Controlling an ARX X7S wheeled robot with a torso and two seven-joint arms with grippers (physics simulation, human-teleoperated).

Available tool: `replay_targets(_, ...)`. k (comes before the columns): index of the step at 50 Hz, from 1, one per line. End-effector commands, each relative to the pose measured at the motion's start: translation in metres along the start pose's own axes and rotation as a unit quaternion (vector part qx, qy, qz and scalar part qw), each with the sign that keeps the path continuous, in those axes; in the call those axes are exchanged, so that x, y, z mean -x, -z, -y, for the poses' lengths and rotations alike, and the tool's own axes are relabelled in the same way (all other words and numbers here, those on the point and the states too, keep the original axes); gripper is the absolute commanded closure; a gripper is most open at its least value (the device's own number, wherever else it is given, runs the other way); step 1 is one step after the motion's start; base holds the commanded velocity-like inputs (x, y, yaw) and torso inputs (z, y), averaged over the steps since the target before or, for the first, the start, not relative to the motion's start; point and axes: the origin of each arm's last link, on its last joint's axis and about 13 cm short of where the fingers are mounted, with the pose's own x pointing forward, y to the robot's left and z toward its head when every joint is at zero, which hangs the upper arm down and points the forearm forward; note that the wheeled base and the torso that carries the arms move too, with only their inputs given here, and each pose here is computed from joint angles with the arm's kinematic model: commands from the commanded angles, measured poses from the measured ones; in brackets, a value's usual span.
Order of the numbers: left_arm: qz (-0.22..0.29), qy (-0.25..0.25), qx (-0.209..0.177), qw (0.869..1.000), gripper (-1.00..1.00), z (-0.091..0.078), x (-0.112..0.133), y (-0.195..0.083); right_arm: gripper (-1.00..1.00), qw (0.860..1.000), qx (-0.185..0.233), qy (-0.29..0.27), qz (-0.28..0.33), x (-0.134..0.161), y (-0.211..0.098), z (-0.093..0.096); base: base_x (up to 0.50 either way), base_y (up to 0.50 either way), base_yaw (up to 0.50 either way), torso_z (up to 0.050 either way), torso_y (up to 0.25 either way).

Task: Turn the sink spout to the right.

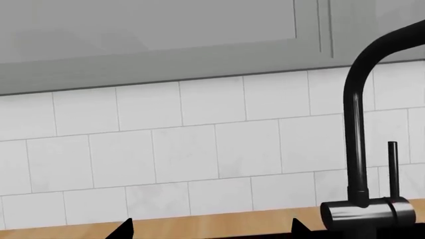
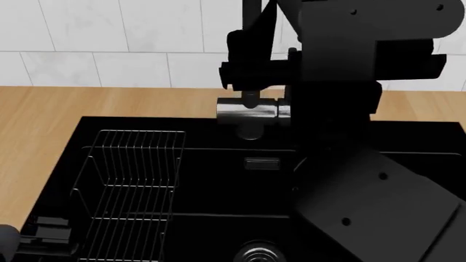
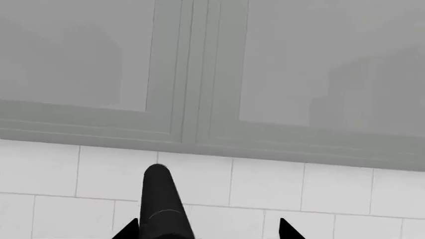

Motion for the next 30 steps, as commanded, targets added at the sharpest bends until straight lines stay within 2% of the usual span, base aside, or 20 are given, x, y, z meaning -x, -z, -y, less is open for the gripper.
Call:
replay_targets(1,-0.002,0.001,-0.001,1.0,-1.0,0.0,0.0,0.0,-1.0,1.0,0.0,0.016,-0.003,0.0,0.004,0.006,0.0,0.0,0.0,0.0,0.0)
replay_targets(19,-0.002,0.004,-0.004,1.0,-1.0,0.001,0.0,0.002,-1.0,0.999,0.011,0.037,0.006,-0.001,-0.006,0.017,0.0,0.0,0.0,0.0,0.0)
replay_targets(30,-0.002,0.003,-0.005,1.0,-1.0,0.001,0.0,0.001,-1.0,0.999,0.015,0.05,-0.006,-0.005,-0.001,0.024,0.0,0.0,0.0,0.0,0.0)
